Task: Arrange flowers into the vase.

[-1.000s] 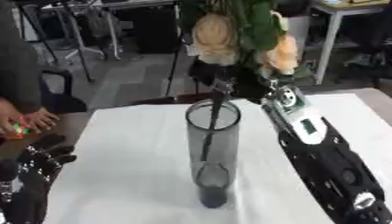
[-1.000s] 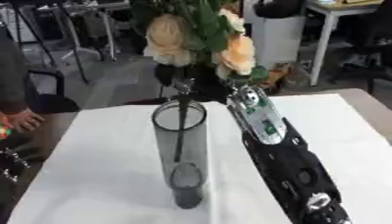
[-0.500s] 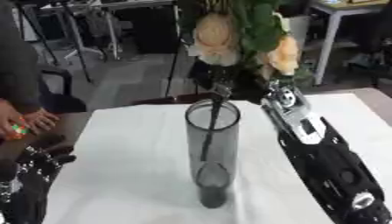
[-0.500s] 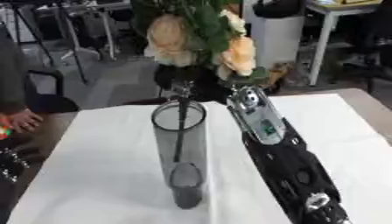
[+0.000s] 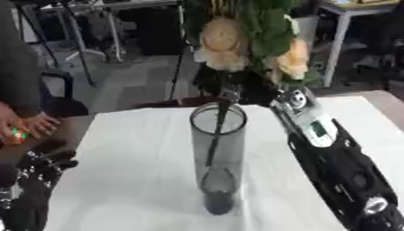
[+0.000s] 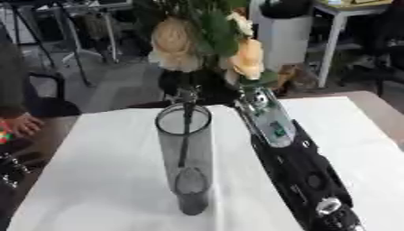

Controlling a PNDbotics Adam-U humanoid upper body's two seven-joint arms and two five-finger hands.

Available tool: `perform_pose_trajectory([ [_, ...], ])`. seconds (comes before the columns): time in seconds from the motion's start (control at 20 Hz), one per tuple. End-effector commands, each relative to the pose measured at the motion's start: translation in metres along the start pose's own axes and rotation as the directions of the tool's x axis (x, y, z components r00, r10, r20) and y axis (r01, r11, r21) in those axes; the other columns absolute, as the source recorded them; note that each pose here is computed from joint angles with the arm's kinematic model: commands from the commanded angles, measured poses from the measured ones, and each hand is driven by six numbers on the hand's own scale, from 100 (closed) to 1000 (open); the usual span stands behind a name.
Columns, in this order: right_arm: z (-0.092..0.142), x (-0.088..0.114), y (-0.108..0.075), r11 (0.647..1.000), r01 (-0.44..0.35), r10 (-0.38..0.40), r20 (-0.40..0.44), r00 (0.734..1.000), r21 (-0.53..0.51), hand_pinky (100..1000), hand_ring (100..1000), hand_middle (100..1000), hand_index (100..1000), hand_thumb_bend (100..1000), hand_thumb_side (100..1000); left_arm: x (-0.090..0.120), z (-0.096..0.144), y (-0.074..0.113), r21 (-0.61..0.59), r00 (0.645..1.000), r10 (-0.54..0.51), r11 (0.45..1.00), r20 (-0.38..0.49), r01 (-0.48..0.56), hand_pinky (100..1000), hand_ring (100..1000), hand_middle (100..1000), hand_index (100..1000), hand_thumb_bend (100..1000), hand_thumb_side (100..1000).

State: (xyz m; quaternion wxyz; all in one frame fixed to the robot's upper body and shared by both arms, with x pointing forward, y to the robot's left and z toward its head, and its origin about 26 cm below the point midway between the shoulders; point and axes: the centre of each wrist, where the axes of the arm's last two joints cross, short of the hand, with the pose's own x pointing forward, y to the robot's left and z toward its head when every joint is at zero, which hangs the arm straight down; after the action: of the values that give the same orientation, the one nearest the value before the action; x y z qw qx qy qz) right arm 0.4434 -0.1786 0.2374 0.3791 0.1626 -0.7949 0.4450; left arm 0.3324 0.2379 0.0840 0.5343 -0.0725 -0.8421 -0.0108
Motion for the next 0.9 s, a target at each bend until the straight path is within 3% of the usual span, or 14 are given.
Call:
perform_pose_trajectory([
  [0.05, -0.003, 0.019, -0.014, 0.999, -0.046, 0.046, 0.037, 0.998, 0.016, 757, 744, 622, 511, 393, 426, 0.006, -0.004, 0.003, -0.001, 1.000, -0.009, 1.000, 0.024, 0.009, 695, 692, 719, 789, 998, 872],
  [0.9, -0.004, 0.037, -0.027, 0.997, -0.061, 0.057, 0.077, 0.995, 0.050, 763, 749, 624, 511, 391, 425, 0.005, -0.003, 0.004, -0.003, 1.000, -0.014, 1.000, 0.017, 0.014, 696, 690, 719, 789, 1000, 873],
])
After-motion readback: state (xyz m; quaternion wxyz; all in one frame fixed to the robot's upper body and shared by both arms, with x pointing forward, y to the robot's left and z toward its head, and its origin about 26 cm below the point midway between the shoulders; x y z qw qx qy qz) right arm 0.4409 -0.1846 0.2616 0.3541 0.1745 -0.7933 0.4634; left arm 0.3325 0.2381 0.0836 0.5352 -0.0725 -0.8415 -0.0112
